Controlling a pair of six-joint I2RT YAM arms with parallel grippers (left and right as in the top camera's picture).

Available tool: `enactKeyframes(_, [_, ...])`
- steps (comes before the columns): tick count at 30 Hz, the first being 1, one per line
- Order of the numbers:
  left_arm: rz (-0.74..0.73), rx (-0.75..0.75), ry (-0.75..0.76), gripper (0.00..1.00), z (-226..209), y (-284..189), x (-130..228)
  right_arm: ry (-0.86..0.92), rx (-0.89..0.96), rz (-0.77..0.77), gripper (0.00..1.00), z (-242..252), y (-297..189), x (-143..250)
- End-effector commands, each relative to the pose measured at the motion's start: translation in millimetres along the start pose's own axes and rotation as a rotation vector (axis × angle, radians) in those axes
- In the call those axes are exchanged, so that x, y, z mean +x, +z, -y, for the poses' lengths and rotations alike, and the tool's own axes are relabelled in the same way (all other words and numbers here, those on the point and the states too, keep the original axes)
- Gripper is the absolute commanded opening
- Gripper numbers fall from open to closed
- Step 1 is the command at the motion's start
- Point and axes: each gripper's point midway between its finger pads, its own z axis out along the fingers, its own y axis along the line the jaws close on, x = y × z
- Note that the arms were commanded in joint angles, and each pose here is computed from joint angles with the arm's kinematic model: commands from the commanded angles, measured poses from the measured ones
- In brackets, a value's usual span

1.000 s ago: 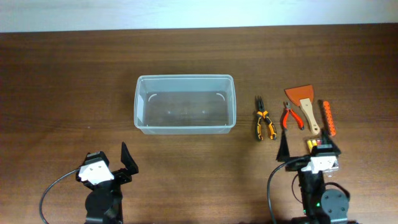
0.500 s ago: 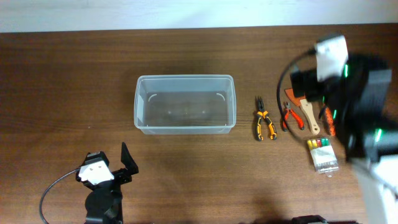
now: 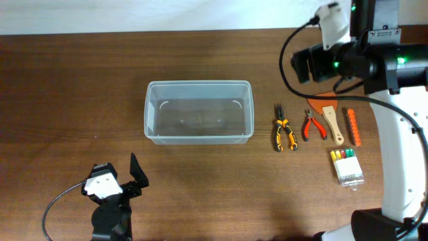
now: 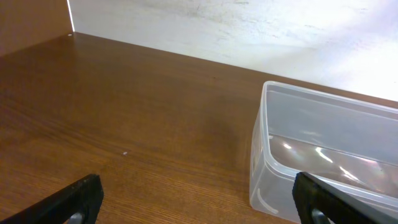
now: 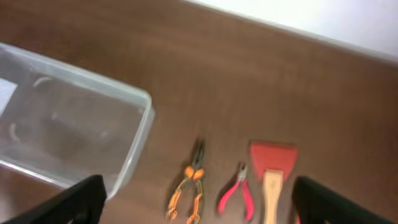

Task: Pack container
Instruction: 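Move the right gripper over the orange-black pliers and lower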

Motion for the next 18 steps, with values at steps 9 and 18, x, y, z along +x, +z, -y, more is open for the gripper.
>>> enactKeyframes(9, [0.003,0.0,0.009,0.99,0,0,0,0.208,0.135,-0.317,0.84,13,21,84])
enactKeyframes(18, [0.003,0.0,0.009,0.99,0,0,0,0.179,0.099,-0.477,0.79,-5,85,149])
